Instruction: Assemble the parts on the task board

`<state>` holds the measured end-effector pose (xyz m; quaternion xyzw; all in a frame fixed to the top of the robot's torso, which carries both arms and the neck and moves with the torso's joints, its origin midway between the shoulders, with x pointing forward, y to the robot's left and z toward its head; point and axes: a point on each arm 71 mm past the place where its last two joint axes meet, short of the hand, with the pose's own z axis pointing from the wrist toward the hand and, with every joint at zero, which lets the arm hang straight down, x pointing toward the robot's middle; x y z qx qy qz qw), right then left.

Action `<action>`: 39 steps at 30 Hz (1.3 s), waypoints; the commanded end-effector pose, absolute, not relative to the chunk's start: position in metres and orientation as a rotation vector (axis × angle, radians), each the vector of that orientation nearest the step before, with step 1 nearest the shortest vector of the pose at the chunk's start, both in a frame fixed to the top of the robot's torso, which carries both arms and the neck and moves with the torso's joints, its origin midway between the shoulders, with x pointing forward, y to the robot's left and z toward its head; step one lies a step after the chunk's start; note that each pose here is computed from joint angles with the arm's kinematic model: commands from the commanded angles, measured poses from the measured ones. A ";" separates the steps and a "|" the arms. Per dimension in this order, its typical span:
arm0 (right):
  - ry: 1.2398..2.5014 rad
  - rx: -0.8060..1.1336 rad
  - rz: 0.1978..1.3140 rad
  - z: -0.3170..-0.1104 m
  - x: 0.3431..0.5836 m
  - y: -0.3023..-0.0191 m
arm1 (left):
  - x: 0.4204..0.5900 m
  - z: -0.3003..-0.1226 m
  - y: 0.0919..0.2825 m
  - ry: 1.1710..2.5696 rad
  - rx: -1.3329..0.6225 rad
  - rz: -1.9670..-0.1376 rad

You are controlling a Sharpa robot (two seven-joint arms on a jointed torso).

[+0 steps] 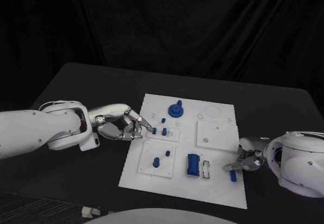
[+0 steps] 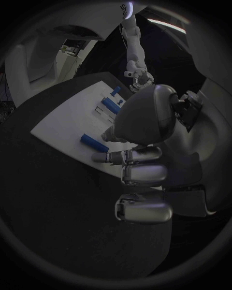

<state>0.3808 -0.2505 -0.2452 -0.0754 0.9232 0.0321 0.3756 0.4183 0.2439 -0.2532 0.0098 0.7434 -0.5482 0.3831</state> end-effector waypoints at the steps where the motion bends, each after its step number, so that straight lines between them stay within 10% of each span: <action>1: 2.344 -0.148 0.080 -0.247 0.381 -0.251 | 0.417 -0.253 0.242 1.893 0.022 -1.422; 39: 2.379 0.028 0.167 -0.265 0.374 -0.248 | 0.417 -0.253 0.243 1.896 0.020 -1.419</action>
